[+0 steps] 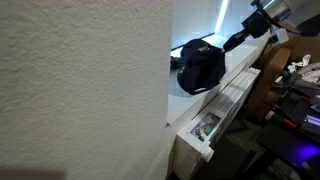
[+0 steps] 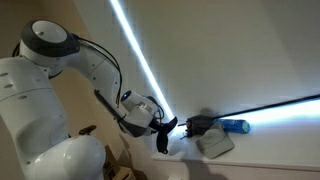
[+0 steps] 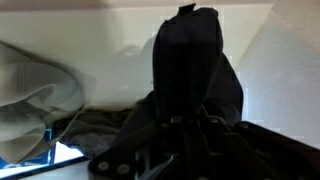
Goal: Move the white hat to the left, put the black hat on top of it, and move the shirt to the right
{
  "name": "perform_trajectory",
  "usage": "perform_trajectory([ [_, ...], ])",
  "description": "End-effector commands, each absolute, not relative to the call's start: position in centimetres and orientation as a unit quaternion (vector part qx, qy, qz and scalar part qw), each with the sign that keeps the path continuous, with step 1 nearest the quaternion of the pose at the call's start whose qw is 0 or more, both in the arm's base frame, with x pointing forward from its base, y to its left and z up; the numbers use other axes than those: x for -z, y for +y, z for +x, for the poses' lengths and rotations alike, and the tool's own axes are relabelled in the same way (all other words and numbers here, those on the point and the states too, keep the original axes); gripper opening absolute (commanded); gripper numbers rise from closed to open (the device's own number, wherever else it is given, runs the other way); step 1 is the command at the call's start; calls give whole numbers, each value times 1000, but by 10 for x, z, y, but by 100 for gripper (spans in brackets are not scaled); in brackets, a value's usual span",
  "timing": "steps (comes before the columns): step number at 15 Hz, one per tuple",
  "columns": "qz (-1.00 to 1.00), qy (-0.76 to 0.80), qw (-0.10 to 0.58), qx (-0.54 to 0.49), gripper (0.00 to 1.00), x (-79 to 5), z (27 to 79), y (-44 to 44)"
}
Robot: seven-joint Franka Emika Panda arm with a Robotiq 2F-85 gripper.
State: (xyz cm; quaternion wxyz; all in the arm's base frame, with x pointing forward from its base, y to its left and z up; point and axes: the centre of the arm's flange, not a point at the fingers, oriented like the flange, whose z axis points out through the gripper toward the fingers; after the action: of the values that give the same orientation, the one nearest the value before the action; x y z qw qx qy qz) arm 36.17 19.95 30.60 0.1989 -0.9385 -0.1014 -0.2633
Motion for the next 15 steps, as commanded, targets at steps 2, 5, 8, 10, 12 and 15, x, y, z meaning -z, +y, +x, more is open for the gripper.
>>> perform_trajectory([
  [2,-923,-95,246,279,1,-368,376,155],
  [5,-895,-43,292,335,1,-398,393,148],
  [8,-879,-17,322,350,1,-433,419,124],
  [10,-877,-2,330,348,1,-441,434,103],
  [12,-877,22,323,355,1,-438,456,96],
  [15,-894,55,258,362,1,-420,499,105],
])
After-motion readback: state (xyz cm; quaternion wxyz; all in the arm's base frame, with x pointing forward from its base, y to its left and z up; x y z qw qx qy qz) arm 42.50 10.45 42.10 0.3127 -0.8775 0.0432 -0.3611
